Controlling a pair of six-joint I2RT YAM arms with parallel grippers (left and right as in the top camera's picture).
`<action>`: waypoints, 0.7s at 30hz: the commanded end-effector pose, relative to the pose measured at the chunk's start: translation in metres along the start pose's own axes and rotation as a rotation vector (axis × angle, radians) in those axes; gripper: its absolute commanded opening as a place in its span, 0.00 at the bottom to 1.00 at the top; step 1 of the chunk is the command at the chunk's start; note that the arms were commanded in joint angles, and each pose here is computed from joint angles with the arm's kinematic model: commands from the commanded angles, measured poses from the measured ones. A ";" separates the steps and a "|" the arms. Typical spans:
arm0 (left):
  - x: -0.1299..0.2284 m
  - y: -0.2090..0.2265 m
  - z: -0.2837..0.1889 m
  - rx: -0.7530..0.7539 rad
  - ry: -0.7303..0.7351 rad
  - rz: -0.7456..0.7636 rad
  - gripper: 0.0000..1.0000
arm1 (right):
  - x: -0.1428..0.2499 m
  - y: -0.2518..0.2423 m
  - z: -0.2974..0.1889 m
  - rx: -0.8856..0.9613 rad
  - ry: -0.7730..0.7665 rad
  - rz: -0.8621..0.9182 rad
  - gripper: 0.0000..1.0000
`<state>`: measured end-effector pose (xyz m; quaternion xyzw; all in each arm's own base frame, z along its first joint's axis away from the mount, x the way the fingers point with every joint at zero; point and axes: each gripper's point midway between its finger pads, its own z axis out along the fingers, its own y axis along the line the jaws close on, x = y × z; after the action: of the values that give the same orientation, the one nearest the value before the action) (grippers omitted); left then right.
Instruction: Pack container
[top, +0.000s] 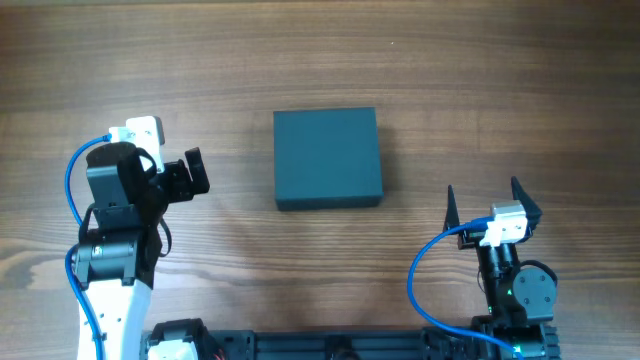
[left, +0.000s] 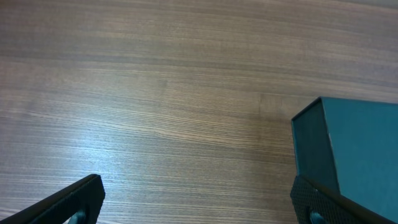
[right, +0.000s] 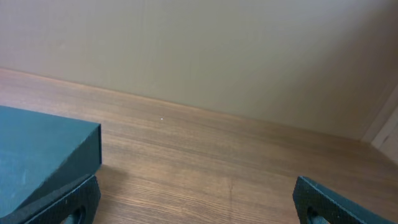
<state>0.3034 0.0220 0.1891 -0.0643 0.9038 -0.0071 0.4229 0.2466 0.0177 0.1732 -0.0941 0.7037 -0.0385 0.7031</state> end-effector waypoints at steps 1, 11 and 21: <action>-0.001 -0.002 -0.002 0.012 -0.008 -0.013 1.00 | -0.002 -0.006 -0.001 0.038 -0.010 0.053 1.00; -0.001 -0.002 -0.002 0.012 -0.008 -0.014 1.00 | -0.003 -0.012 -0.001 0.071 -0.014 0.112 1.00; -0.001 -0.002 -0.002 0.012 -0.008 -0.014 1.00 | -0.003 -0.012 -0.001 0.071 -0.014 0.112 1.00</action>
<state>0.3034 0.0220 0.1891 -0.0643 0.9038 -0.0071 0.4229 0.2470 0.0087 0.1743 -0.0435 0.7072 -0.0253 0.7052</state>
